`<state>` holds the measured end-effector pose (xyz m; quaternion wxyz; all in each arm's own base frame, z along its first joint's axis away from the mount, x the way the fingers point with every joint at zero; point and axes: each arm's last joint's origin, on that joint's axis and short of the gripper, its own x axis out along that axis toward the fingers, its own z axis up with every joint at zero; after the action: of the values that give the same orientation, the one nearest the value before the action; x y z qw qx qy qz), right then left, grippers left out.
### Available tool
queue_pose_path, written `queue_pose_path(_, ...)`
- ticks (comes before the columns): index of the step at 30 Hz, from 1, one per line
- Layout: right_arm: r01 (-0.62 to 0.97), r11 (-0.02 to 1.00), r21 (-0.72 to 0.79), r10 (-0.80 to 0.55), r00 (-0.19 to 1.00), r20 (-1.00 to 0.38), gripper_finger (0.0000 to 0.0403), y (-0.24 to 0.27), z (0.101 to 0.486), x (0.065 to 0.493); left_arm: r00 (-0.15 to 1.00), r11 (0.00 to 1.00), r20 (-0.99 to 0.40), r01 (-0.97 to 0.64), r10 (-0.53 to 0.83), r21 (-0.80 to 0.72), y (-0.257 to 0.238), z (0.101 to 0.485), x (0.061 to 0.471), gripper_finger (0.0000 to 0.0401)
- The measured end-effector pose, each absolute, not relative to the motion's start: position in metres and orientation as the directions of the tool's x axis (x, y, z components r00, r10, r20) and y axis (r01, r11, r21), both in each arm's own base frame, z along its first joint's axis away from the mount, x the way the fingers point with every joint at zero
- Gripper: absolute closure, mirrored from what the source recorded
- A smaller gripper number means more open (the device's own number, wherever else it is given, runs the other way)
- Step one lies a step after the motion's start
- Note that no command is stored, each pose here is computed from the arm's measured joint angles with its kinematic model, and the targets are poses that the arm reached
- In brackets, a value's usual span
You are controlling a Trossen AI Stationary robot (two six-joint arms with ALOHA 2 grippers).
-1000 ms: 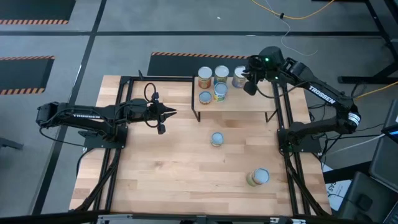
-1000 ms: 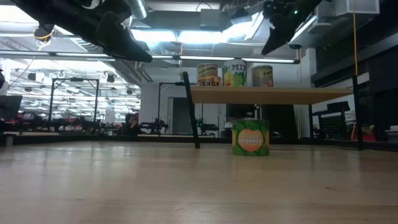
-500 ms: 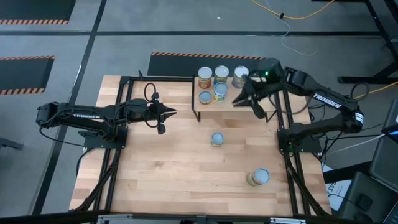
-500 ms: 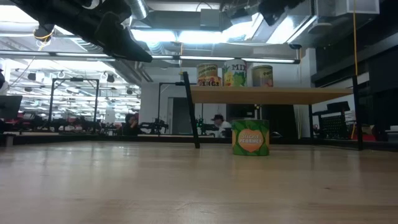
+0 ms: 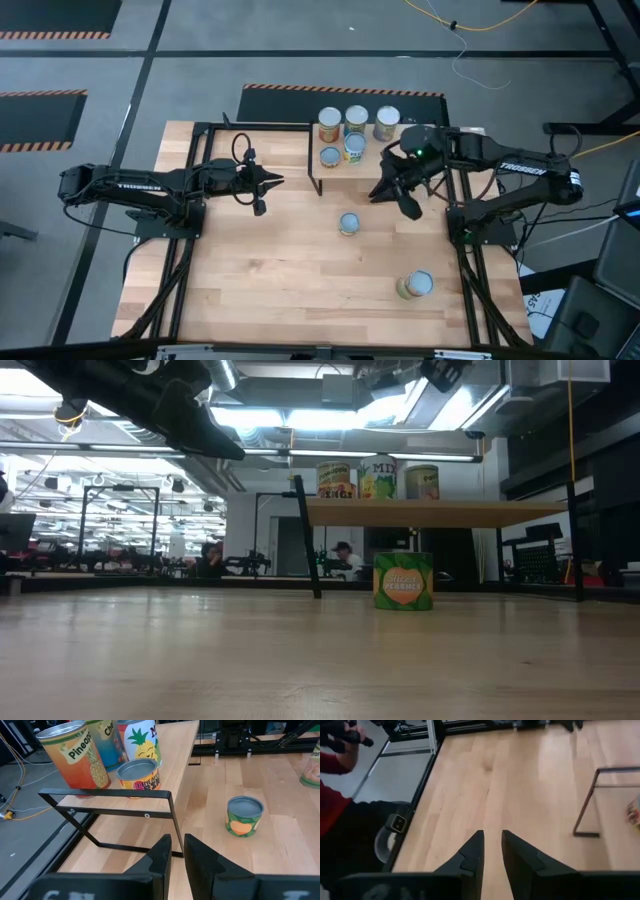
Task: Pick and place cans onto a shelf
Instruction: Put the green canned sliced peaches on the shelf
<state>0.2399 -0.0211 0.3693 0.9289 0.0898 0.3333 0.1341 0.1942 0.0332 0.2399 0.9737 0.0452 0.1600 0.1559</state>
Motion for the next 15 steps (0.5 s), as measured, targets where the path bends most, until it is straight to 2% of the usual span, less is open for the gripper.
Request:
queue_pose_path(7, -0.126, 0.922, 0.366, 0.345, 0.697, -0.629, 0.0331, -0.011, 0.357, 0.255, 0.900, 0.947, -0.298, -0.290, 0.318, 0.136, 0.033, 0.240, 0.194, 0.0357)
queue_pose_path(15, -0.096, 0.902, 0.422, 0.394, 0.584, -0.710, 0.0331, 0.005, 0.319, 0.294, 0.900, 0.947, -0.298, -0.290, 0.318, 0.135, 0.033, 0.240, 0.194, 0.0357)
